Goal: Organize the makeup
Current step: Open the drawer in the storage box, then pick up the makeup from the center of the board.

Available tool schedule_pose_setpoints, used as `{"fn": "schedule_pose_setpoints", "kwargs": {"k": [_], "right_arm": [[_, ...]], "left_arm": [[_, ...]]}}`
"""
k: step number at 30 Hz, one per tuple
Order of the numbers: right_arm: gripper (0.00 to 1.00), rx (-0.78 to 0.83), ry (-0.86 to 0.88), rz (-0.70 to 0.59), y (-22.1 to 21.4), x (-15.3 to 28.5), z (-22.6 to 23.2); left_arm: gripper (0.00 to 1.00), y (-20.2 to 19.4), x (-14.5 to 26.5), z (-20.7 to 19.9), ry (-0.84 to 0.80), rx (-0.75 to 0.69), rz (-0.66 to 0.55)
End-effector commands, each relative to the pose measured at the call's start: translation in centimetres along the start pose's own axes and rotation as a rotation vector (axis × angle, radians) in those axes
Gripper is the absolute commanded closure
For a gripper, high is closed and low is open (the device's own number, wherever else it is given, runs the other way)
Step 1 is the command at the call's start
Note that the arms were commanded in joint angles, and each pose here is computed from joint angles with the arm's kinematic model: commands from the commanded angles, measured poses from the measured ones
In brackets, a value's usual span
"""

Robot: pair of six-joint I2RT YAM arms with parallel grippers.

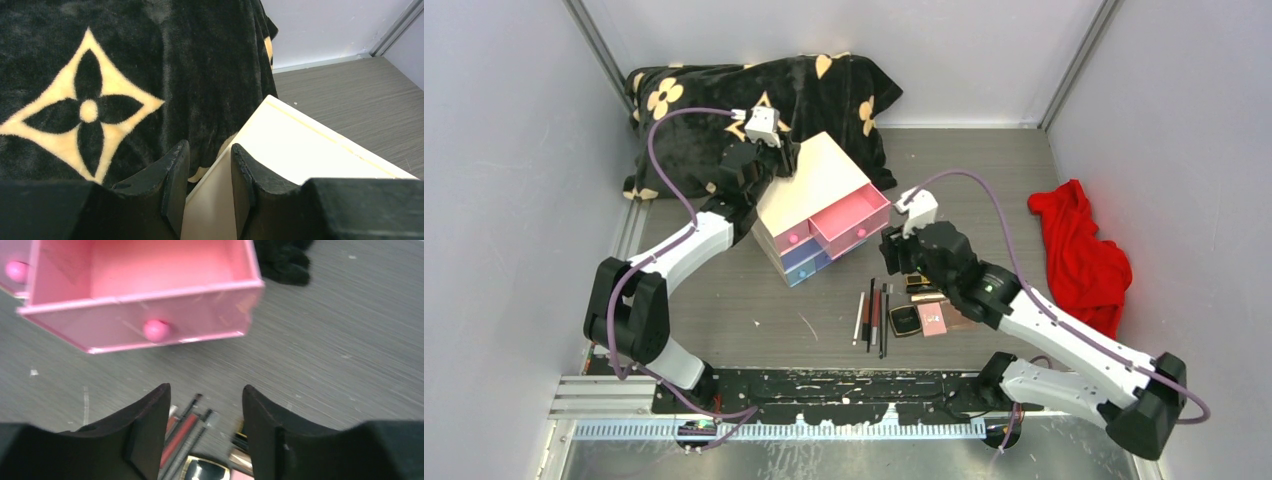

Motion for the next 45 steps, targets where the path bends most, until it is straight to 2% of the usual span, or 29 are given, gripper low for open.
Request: {"fn": "schedule_pose_setpoints", "kwargs": {"k": [1,4,8,16,22,27,35,45], "right_arm": [[0.33,-0.150,-0.233,-0.041,-1.5,2.2,-2.9],[0.30,-0.236,-0.337,0.019,-3.0,2.5,-3.7],[0.33,-0.358,-0.481,0.121,-5.1,2.3,-4.2],[0.33,-0.415,-0.410,0.322,-7.2,3.8,-3.1],[0.34,-0.491,-0.324,0.377,-8.2,6.0,-2.4],[0.34,-0.509,-0.295,0.412,-10.4,5.5,-2.0],[0.33,-0.442,-0.317,0.477,-13.1,4.5,-0.9],[0.33,-0.422,-0.361,0.479,-14.1,3.9,-1.3]], "left_arm": [[0.63,-14.0,4.1,-2.1,-0.077,0.041,0.613],[0.63,-14.1,4.0,-2.2,-0.086,0.045,0.615],[0.63,-14.1,3.9,-2.2,-0.088,0.048,0.613],[0.63,-14.0,4.0,-2.2,-0.091,0.050,0.609],[0.63,-14.2,3.9,-2.3,-0.090,0.056,0.611],[0.63,-14.3,3.9,-2.3,-0.092,0.059,0.613],[0.63,-14.3,4.0,-2.3,-0.085,0.054,0.616],[0.63,-14.3,4.0,-2.3,-0.085,0.054,0.614]]}}
Point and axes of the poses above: each gripper's point midway between its finger pads, its own x axis back along the fingers, its own z axis along the line the jaws close on, y = z × x, the point moved 8 cm from there along x, back along the fingers, and after that the axes turned 14 degrees about -x, right-handed, at the moved point
